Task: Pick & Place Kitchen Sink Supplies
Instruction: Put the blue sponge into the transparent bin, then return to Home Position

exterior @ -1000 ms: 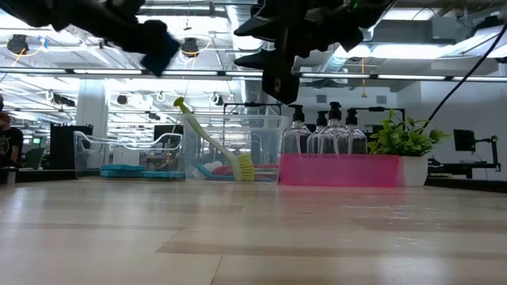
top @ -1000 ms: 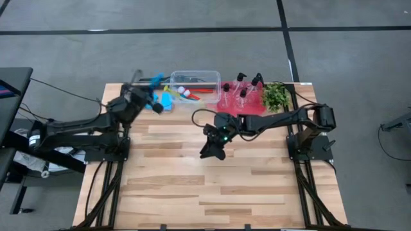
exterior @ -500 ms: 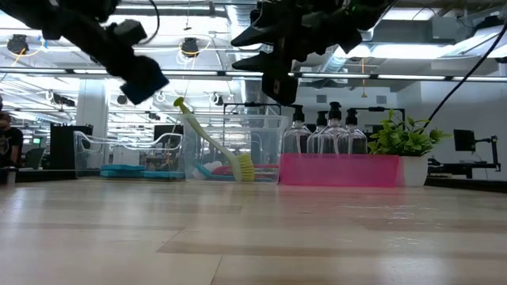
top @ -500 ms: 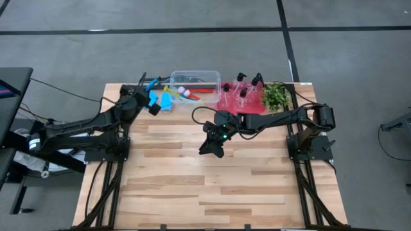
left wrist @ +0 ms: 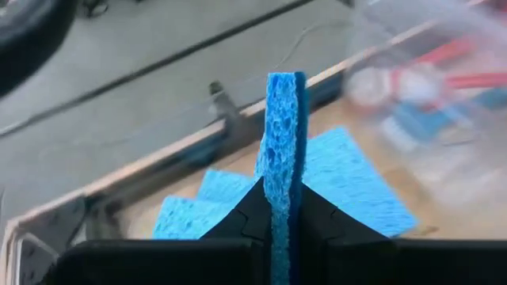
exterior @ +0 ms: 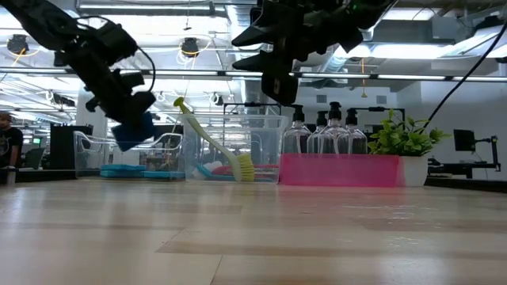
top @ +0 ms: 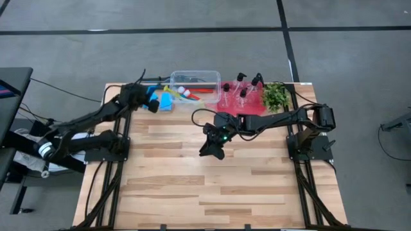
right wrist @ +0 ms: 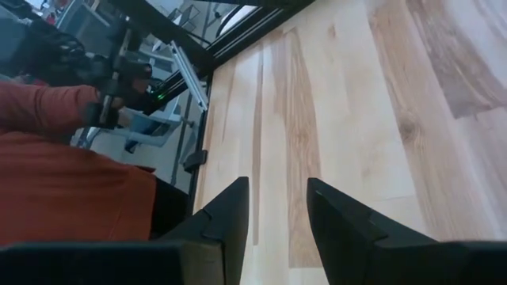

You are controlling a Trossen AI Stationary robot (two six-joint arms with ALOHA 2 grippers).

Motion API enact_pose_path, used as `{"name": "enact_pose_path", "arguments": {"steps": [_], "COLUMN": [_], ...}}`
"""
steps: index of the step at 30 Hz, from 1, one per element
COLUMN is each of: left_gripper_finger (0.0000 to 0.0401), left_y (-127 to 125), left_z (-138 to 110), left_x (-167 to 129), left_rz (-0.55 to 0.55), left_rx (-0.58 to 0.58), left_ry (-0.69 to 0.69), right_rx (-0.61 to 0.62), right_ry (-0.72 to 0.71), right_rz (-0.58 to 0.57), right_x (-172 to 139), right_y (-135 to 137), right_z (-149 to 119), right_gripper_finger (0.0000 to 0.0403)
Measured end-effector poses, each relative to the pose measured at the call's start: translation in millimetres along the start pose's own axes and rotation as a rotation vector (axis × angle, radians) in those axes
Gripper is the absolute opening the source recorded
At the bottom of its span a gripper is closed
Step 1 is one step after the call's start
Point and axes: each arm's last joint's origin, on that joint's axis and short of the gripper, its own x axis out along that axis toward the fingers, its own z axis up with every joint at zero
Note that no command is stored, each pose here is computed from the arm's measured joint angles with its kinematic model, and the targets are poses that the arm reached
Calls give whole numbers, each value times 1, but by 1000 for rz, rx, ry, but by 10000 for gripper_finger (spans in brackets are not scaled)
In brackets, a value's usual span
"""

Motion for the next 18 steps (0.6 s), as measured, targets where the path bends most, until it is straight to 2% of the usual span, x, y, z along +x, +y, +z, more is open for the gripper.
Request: {"name": "enact_pose_path", "arguments": {"steps": [6,18], "left_gripper_finger": [56,177], "left_y": [2,-5], "left_z": [-4,-3], "left_x": [10,9], "left_rz": [19,-15], "left_rx": [-6,-4], "left_ry": [50,37], "right_rx": [1,-15], "right_ry": [4,-25], "right_rz": [-1,-78], "right_x": [0,0], "right_y": [0,-3], "right_z": [-1,-1], "right_gripper_finger": [122,122]}}
